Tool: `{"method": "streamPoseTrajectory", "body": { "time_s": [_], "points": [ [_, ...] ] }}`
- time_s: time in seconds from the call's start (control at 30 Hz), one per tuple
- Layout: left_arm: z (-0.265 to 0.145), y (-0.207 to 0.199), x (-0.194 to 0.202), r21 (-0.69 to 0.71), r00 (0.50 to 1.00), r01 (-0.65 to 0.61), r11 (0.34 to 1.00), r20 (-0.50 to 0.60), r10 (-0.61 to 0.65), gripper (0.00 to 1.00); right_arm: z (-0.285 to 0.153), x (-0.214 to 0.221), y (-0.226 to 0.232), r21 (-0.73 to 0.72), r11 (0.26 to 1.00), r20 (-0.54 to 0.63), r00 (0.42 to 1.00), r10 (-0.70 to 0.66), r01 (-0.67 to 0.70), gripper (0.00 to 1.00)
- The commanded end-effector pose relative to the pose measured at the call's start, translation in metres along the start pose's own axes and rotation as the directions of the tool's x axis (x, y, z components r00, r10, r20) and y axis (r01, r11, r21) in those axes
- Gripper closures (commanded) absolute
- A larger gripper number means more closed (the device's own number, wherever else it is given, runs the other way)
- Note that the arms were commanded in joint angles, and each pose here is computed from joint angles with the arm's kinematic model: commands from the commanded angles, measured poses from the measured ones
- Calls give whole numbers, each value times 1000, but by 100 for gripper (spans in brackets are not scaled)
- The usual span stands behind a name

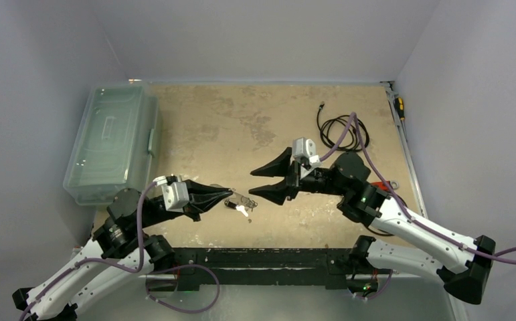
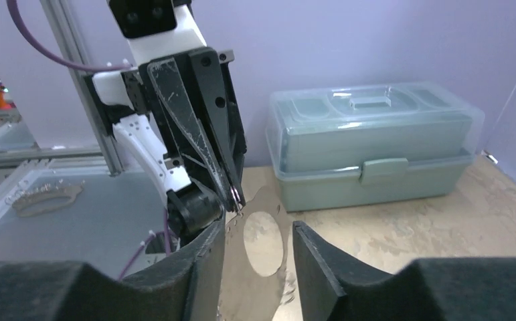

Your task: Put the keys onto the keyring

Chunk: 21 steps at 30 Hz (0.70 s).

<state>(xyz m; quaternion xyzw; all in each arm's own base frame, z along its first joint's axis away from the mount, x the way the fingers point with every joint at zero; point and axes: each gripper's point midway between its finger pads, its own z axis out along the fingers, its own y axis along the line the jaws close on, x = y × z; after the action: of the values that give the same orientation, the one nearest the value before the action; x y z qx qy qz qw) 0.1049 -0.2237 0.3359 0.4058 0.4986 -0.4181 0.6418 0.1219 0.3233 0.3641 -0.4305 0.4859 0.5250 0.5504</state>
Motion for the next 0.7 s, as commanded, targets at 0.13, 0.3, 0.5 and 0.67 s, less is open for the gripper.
{"method": "streamPoseTrajectory", "body": {
  "time_s": [0.13, 0.3, 0.5, 0.67],
  "points": [
    [-5, -8, -31, 32, 990, -31, 999, 140, 26, 100, 11, -10, 19, -174, 985, 66, 998, 2, 9, 66],
    [-8, -8, -36, 22, 986, -30, 999, 165, 26, 100, 17, -11, 26, -246, 969, 68, 998, -4, 21, 69],
    [-9, -9, -42, 25, 980, -13, 1000, 198, 8, 100, 24, -7, 24, -262, 965, 66, 998, 22, -4, 70],
    [-9, -11, -43, 37, 978, -5, 999, 208, -3, 100, 28, -10, 25, -286, 958, 98, 994, 42, -12, 71]
  ]
}}
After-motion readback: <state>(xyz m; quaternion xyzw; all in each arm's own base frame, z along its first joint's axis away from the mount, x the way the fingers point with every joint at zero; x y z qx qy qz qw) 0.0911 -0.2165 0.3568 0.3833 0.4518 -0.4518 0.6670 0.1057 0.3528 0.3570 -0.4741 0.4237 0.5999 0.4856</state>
